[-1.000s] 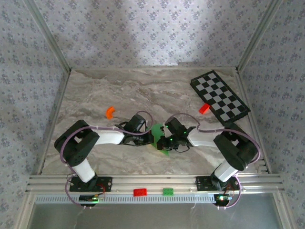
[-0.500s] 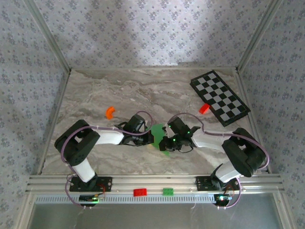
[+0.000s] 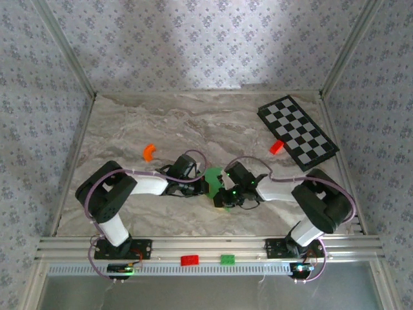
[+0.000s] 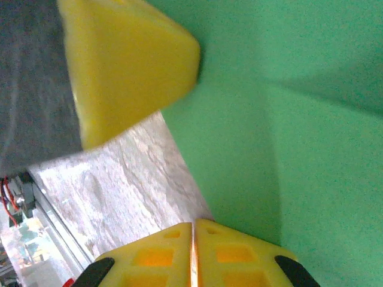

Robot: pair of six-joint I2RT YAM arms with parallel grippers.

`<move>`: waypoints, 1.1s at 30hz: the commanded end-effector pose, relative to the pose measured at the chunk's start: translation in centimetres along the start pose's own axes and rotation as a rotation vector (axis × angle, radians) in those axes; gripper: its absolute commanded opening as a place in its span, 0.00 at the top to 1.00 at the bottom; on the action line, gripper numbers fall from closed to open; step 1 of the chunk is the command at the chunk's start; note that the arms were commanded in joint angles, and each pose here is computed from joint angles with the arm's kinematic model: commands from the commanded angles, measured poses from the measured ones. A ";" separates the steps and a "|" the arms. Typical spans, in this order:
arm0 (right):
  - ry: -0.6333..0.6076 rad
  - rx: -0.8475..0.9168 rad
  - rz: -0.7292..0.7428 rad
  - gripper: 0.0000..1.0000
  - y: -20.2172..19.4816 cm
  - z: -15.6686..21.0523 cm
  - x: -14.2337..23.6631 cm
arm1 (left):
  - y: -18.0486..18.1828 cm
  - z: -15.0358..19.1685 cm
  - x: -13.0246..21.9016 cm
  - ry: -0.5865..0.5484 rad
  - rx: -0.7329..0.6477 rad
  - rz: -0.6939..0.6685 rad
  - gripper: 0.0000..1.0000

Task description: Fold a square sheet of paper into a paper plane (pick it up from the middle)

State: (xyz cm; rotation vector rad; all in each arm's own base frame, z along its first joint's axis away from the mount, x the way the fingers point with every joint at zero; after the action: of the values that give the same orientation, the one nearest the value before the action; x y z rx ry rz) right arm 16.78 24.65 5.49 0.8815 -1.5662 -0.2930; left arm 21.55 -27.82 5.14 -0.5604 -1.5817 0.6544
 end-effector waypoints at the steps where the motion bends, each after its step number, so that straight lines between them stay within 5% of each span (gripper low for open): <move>1: 0.059 -0.063 0.006 0.86 -1.1 2.4 0.4 | 7.4 2.3 -0.8 0.049 0.098 -0.285 1.00; 12: 0.024 -0.115 -0.030 0.86 -3.0 4.8 2.6 | 7.4 2.3 -0.9 0.053 0.096 -0.281 1.00; 22: -0.141 -0.058 -0.080 0.87 -0.3 -0.1 5.5 | 6.2 1.9 -0.5 0.042 0.083 -0.246 1.00; 27: -0.060 -0.065 -0.073 0.92 -0.4 -1.2 3.2 | 5.6 1.6 -0.3 0.038 0.075 -0.239 1.00; 33: 0.048 -0.163 0.059 0.95 -3.9 1.8 1.1 | 4.7 1.3 -0.1 0.036 0.071 -0.210 1.00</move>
State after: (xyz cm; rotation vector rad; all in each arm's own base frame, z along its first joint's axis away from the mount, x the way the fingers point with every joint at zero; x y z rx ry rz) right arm 17.64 22.10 5.36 0.8023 -1.5341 -0.3969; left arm 21.74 -27.98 5.27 -0.5723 -1.5712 0.6626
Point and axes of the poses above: each hand's point on the last joint's axis, 136 mm out from that joint toward the fingers, its own x axis back along the fingers, its own y axis along the line the jaws close on, z = x × y, the point moved 5 cm from there along x, back along the fingers, and after that the axes turned 7 degrees about x, right-handed, at the moved point
